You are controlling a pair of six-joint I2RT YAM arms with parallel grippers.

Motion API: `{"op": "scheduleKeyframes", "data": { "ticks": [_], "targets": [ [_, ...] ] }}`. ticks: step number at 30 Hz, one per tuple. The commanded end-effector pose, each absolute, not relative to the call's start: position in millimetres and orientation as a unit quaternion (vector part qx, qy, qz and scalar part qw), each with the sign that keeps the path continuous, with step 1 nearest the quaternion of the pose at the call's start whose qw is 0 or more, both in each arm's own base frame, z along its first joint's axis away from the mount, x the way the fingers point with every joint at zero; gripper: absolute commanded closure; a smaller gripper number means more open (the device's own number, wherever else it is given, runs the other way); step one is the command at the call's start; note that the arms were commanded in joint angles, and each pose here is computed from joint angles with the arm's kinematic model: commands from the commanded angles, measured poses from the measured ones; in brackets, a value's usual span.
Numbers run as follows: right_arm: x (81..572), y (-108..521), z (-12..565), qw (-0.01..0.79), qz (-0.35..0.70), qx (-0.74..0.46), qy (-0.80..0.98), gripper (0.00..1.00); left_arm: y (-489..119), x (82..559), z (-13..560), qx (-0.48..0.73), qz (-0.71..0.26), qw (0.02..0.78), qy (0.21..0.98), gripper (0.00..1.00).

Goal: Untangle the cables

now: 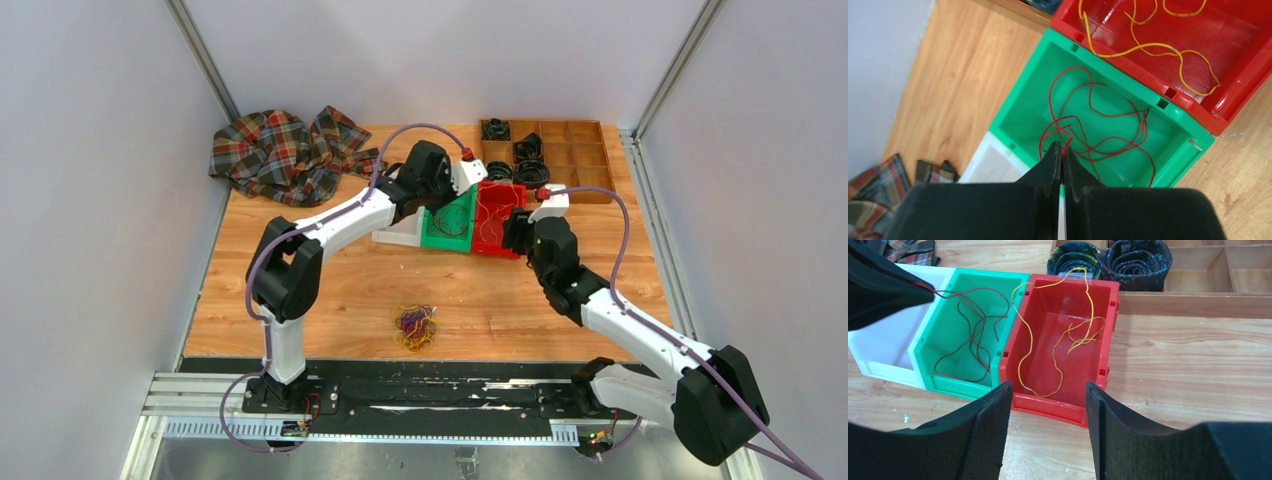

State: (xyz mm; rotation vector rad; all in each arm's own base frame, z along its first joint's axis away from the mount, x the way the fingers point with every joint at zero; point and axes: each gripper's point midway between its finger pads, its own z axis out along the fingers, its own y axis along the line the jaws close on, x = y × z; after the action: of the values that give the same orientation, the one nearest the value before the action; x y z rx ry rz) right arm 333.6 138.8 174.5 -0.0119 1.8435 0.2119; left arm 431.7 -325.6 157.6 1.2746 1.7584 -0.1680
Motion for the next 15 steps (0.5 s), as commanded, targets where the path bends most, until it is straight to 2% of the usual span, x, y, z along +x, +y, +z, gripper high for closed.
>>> {"op": "scheduleKeyframes", "data": {
  "ticks": [1, 15],
  "targets": [
    [332.3, 126.0, 184.1, 0.611, 0.081, 0.024, 0.787, 0.45, -343.9, 434.9, 150.8, 0.521, -0.094, 0.465, 0.71, 1.0],
    [327.9, 125.0, 193.3, 0.616, 0.089, 0.02, 0.783, 0.48, -348.1, 443.8, 98.5, 0.517, -0.09, 0.443, 0.727, 1.0]
  ]
}}
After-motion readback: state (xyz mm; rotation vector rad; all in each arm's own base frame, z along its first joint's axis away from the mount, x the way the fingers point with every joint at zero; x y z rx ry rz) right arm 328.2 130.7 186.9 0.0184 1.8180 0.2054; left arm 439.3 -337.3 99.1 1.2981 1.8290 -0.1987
